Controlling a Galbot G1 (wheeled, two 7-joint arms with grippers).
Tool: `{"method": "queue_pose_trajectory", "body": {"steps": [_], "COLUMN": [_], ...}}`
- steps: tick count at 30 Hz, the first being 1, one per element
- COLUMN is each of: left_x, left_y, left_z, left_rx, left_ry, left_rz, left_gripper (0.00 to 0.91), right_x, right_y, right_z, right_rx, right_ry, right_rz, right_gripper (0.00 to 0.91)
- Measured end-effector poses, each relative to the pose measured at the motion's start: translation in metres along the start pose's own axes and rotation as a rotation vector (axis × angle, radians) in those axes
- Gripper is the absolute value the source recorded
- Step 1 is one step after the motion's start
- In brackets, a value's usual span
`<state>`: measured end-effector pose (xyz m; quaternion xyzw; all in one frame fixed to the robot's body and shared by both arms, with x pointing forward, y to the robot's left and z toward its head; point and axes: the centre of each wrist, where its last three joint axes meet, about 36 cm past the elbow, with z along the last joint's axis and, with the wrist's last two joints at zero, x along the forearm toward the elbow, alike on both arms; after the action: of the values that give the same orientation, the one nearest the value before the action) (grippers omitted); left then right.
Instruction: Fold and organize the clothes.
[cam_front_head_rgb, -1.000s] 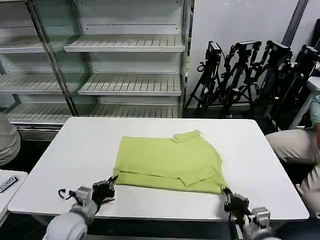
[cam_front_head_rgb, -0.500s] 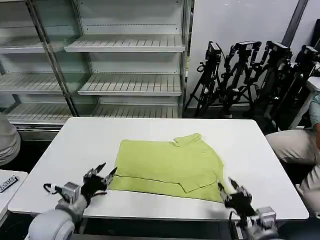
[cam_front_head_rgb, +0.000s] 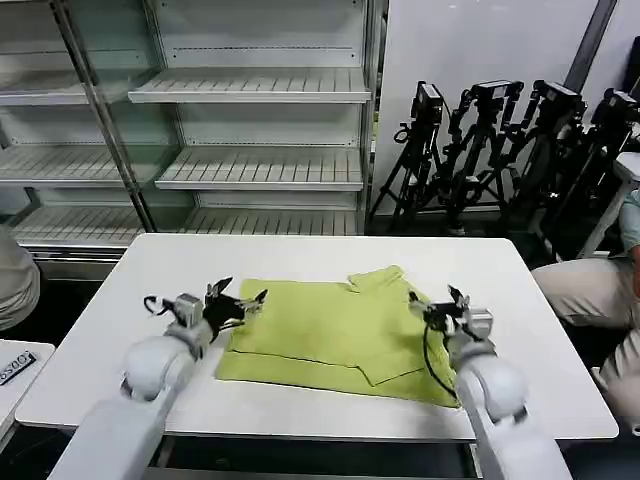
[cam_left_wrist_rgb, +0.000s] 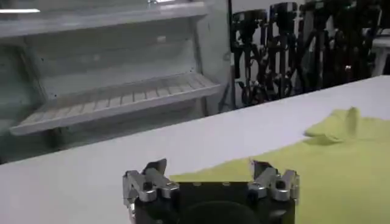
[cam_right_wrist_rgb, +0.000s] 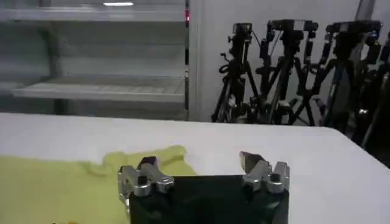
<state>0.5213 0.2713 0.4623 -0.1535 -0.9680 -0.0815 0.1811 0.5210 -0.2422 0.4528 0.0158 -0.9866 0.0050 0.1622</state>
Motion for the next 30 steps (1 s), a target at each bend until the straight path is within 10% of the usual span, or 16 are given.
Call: {"method": "queue_pose_trajectory", "body": {"steps": [22,23,25,26,28,30], "left_x": [-0.076,-0.077,-0.077,-0.078,-0.079,-0.079], "left_y": [0.052,0.052,0.052,0.052,0.051,0.051], "left_z": [0.01,0.01,0.011,0.011,0.012,0.013], "left_rx": [0.063,0.064,0.066,0.067,0.07,0.074], "left_ry": [0.162,0.164,0.167,0.168,0.17,0.171], "left_rz": [-0.031,-0.03,-0.028,-0.028,-0.028,-0.025], "left_gripper": [0.907,0.796,0.212,0.01,0.01,0.01], "right_x": [-0.103,-0.105,-0.108,-0.109,-0.11,-0.112], "right_y": [0.021,0.021,0.022,0.022,0.022,0.023], "right_z": [-0.011,-0.01,-0.007,-0.007,-0.005,-0.004], "right_rx": [-0.063,-0.063,-0.067,-0.068,-0.073,-0.078], "right_ry": [0.113,0.118,0.131,0.135,0.145,0.151], "right_rz": [-0.011,-0.01,-0.012,-0.013,-0.019,-0.026], "right_gripper": [0.907,0.907,0.907,0.584,0.0,0.0]}}
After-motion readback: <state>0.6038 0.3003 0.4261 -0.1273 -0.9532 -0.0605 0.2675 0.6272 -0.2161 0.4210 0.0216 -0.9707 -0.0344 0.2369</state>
